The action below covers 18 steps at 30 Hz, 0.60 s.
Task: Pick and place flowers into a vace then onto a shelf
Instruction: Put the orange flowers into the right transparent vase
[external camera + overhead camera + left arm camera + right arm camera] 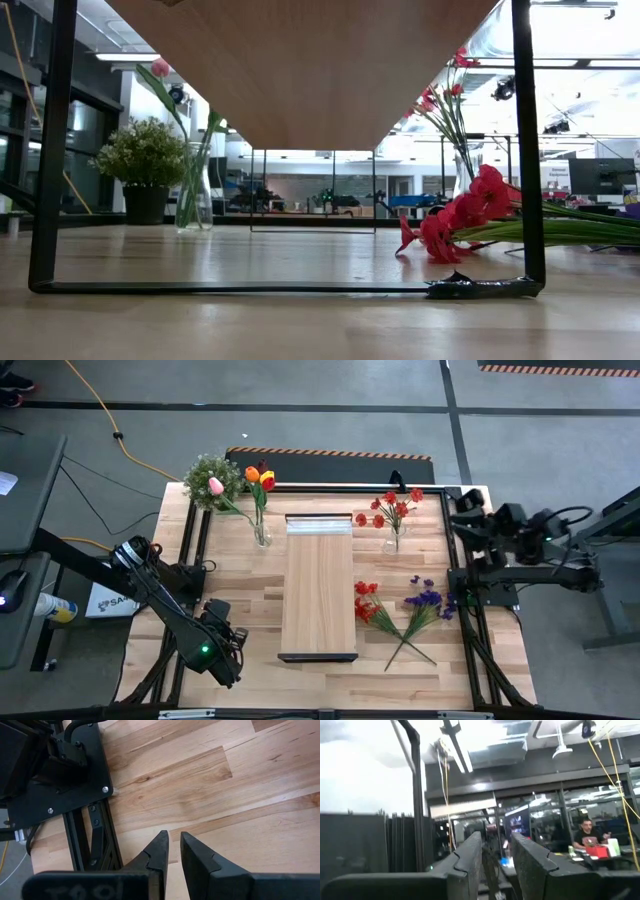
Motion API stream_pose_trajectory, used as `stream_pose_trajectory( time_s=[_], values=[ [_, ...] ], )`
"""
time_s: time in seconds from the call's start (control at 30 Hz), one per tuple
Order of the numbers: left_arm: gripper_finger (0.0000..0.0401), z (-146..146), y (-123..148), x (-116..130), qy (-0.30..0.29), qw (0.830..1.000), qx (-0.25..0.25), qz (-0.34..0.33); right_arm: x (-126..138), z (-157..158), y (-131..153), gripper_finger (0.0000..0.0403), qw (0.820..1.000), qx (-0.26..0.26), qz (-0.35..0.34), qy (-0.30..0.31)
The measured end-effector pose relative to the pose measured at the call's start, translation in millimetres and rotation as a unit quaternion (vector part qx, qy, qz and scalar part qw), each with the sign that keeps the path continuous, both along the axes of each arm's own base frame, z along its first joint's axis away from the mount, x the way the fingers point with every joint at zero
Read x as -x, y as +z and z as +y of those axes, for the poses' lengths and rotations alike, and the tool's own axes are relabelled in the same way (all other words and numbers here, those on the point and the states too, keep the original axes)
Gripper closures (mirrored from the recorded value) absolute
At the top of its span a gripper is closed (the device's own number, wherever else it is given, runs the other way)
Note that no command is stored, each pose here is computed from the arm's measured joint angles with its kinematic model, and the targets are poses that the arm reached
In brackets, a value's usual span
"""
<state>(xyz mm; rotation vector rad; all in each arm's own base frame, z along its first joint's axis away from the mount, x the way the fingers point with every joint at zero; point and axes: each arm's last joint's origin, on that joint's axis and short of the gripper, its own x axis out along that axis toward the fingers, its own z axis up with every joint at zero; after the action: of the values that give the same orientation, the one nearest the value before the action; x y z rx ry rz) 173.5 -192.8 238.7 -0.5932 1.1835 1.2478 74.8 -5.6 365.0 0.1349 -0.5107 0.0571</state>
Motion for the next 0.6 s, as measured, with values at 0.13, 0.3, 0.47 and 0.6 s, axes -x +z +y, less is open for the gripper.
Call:
stream_pose_trajectory(
  time_s=[0.13,0.3,0.47,0.6],
  values=[
    [0.0316,0,0,0,0.0,1.0,0.0,0.0,14,1,22,0.0304,0.998,0.019,0.065,-0.019],
    [0.0316,0,0,0,0.0,1.0,0.0,0.0,27,3,44,0.0304,0.986,0.011,0.165,-0.024],
    [0.0316,0,0,0,0.0,1.0,0.001,0.0,32,3,50,0.0304,0.962,-0.032,0.27,-0.023],
    [0.0316,0,0,0,0.0,1.0,0.001,0.0,34,3,44,0.0304,0.927,-0.1,0.362,-0.018]
  ],
)
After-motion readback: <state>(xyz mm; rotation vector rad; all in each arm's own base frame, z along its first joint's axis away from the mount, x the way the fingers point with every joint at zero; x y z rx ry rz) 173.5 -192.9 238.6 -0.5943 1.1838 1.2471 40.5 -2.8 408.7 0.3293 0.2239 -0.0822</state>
